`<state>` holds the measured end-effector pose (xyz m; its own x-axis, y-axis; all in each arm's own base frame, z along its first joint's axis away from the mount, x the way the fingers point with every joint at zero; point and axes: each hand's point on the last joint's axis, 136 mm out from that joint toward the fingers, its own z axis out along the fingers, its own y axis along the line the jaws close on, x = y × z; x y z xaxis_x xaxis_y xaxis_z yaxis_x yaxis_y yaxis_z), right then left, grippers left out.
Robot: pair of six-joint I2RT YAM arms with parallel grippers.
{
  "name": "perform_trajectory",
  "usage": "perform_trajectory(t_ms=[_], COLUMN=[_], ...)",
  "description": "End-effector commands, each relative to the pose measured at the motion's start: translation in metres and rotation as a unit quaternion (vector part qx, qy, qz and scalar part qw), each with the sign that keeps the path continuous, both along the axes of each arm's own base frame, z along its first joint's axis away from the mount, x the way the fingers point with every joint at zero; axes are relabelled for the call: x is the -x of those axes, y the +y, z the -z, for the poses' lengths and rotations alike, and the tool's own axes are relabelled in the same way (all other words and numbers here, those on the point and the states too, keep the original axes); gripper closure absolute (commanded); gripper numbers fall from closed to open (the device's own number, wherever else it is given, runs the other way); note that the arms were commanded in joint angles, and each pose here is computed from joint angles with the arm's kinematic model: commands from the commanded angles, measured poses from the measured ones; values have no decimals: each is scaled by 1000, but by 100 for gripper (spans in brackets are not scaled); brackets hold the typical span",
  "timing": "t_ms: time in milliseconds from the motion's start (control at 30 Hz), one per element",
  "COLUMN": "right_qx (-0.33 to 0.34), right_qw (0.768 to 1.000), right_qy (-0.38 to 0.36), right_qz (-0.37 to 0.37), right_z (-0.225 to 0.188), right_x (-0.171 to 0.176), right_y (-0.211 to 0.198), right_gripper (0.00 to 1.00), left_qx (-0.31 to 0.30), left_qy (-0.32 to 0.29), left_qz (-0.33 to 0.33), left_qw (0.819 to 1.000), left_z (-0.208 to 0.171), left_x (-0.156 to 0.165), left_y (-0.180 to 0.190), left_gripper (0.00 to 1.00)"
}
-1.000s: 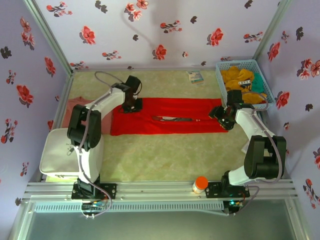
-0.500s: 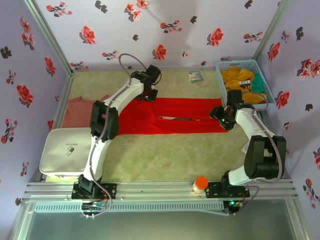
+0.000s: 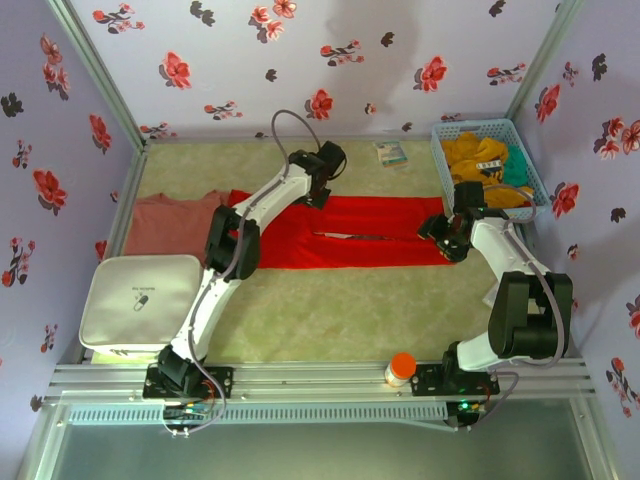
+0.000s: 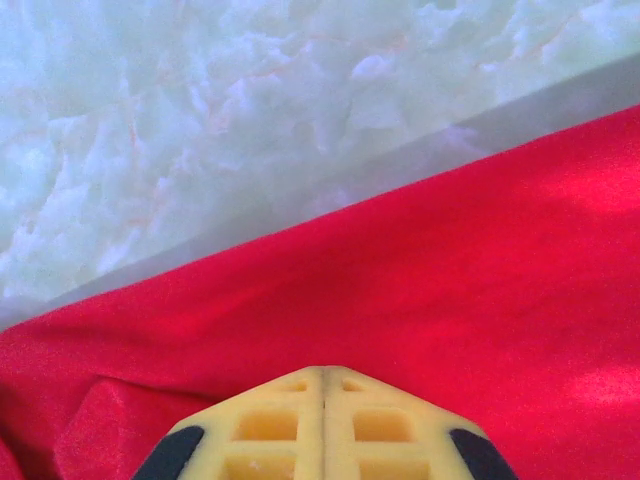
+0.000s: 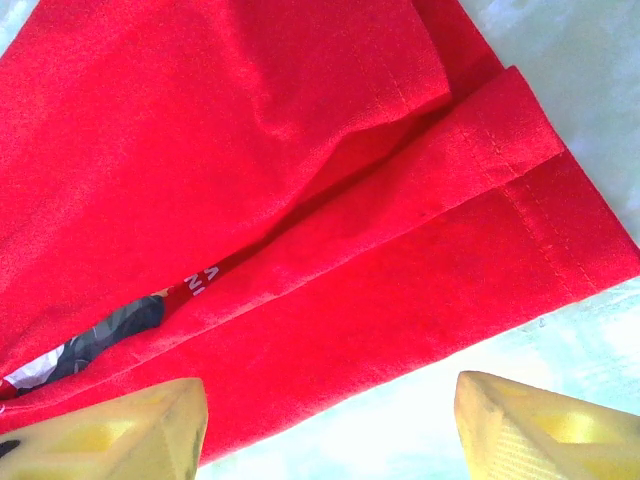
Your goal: Fold and stack the t-shirts
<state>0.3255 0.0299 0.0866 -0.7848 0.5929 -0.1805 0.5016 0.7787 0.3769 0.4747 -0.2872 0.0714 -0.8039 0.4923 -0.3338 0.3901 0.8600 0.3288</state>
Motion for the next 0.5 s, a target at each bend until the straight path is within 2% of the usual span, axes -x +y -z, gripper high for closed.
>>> perform_trajectory(t_ms=[0, 233, 300, 400, 467], right_qx=[3, 2, 4, 6, 5], right_qw=[1000, 1000, 1000, 1000, 1000], right_qy=[11, 13, 14, 16, 16], right_qz=[-9, -13, -14, -16, -16], right_z=[2, 1, 0, 0, 1], right_x=[11, 15, 17, 19, 19], right_y=[1, 2, 2, 1, 1], right_gripper=[34, 34, 34, 34, 34], left_qx=[-38, -37, -26, -40, -46], left_qy=[-52, -86, -96, -91, -84], left_qz=[16, 23, 30, 72, 93], left_qw=[998, 995, 995, 993, 991], left_z=[-8, -18, -19, -15, -10], left_x=[-18, -32, -35, -30, -25], left_y=[-2, -8, -17, -30, -38], left_gripper=[100, 100, 97, 95, 90])
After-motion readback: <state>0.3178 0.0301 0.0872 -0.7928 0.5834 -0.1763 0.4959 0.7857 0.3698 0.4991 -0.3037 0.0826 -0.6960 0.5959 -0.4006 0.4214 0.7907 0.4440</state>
